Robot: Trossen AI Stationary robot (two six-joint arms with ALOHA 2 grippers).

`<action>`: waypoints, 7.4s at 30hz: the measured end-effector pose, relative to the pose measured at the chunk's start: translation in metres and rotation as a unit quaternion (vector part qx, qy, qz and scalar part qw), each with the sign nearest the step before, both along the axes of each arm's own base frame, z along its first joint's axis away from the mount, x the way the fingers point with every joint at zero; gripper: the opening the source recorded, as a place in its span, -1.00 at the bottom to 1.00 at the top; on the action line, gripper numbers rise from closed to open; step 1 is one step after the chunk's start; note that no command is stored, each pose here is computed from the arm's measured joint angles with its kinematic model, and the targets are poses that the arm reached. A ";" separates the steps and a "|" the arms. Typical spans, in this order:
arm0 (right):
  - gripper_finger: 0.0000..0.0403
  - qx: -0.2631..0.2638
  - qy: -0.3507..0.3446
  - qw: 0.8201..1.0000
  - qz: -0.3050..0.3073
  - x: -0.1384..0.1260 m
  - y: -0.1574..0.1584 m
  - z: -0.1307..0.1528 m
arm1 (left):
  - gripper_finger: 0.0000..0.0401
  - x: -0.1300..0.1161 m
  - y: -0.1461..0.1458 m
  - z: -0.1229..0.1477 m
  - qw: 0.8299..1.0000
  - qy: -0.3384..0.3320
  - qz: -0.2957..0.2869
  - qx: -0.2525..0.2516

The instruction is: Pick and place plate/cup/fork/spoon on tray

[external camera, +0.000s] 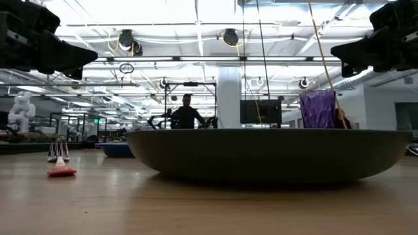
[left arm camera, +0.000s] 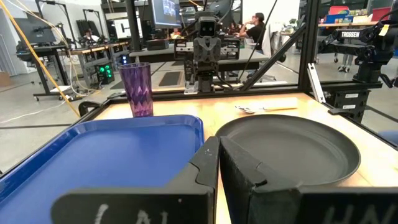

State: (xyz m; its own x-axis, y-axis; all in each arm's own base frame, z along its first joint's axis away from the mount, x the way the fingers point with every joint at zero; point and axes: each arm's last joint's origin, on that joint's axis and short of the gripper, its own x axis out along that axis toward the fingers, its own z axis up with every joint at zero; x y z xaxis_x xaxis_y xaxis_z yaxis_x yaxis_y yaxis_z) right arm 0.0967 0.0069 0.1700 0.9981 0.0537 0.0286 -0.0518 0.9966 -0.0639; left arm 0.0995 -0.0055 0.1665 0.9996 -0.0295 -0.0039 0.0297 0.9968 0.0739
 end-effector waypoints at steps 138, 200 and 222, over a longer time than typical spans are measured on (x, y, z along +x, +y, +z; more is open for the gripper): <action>-0.07 -0.099 0.653 0.718 -0.220 0.082 -0.093 0.123 | -0.90 0.127 -0.031 0.162 0.988 0.131 0.035 0.070; -1.00 -0.123 0.623 0.750 -0.183 0.186 -0.191 0.191 | -0.90 0.128 -0.013 0.160 0.984 0.142 0.071 0.082; -0.98 -0.016 0.636 0.760 -0.135 0.187 -0.231 0.139 | -0.90 0.128 -0.013 0.160 0.984 0.144 0.071 0.083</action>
State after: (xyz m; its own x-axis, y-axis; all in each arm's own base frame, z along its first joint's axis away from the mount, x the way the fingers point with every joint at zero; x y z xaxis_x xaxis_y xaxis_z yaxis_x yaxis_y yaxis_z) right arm 0.2833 -0.2241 0.3093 0.1929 -0.1777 -0.9650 0.1152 0.9808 -0.1576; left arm 0.2276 -0.0184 0.3262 0.9505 0.1347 -0.2801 -0.0651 0.9675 0.2442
